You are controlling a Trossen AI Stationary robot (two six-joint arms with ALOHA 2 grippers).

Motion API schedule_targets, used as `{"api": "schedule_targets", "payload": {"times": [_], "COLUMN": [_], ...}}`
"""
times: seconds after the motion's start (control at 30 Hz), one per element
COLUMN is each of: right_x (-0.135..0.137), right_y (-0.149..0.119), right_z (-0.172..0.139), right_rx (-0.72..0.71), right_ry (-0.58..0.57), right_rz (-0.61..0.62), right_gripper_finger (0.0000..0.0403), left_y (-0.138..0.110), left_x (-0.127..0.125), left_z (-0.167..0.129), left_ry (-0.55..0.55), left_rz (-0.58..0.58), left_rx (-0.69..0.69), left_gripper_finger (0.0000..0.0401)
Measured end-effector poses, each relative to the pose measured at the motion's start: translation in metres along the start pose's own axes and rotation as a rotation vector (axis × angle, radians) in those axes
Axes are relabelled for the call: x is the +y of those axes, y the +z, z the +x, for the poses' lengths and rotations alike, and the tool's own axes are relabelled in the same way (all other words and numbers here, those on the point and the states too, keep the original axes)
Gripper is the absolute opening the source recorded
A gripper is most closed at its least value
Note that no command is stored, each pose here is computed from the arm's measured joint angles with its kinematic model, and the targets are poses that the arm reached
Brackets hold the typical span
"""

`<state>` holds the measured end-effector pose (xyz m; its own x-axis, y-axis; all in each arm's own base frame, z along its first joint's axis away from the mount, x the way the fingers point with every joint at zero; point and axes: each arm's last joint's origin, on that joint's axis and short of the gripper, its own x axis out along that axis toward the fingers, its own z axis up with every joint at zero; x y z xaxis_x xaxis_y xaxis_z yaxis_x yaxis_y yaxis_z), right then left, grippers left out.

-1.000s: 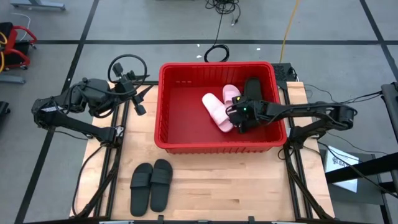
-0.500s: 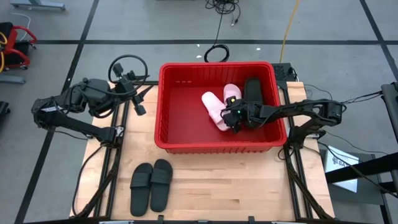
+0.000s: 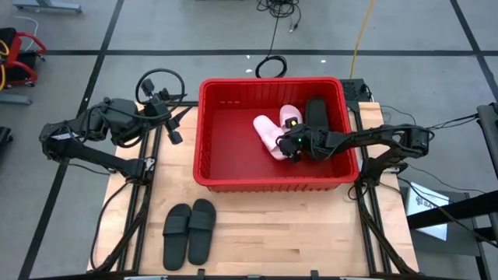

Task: Pick and place slides into bin
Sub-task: Put the pink slide into the red organizer bin

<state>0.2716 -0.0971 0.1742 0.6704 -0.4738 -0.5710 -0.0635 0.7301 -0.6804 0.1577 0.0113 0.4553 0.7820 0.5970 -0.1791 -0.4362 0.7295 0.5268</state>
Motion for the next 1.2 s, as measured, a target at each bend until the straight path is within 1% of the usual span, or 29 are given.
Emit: {"api": "schedule_targets", "payload": {"times": [0.17, 0.37, 0.5, 0.6, 0.67, 0.8, 1.0, 1.2], "right_x": [-0.002, -0.014, -0.024, -0.028, -0.03, -0.03, -0.019, -0.009], "right_y": [0.007, 0.014, 0.017, 0.017, 0.018, 0.016, 0.016, 0.017], "right_z": [-0.007, -0.025, -0.041, -0.051, -0.055, -0.058, -0.05, -0.047], "right_rx": [-0.032, -0.07, -0.087, -0.052, -0.026, 0.082, 0.196, 0.221], "right_ry": [-0.036, -0.135, -0.203, -0.248, -0.299, -0.383, -0.413, -0.415], "right_rz": [0.001, 0.012, 0.051, 0.059, 0.07, 0.076, 0.068, 0.123], "right_gripper_finger": [0.0005, 0.0003, 0.0002, 0.0002, 0.0002, 0.0001, 0.0001, 0.0001], "left_y": [0.0, 0.0, 0.0, 0.0, 0.0, 0.0, 0.0, 0.0], "left_x": [0.0, 0.0, 0.0, 0.0, 0.0, 0.0, 0.0, 0.0], "left_z": [0.0, 0.0, 0.0, 0.0, 0.0, 0.0, 0.0, 0.0], "left_ry": [0.0, 0.001, 0.001, 0.0, 0.0, 0.001, 0.001, 0.0], "left_rz": [0.0, -0.001, -0.005, -0.007, -0.007, -0.004, -0.002, -0.001], "left_rx": [0.0, 0.0, 0.0, 0.0, 0.0, -0.001, -0.001, 0.0], "left_gripper_finger": [0.0168, 0.0168, 0.0168, 0.0168, 0.0168, 0.0168, 0.0168, 0.0168]}}
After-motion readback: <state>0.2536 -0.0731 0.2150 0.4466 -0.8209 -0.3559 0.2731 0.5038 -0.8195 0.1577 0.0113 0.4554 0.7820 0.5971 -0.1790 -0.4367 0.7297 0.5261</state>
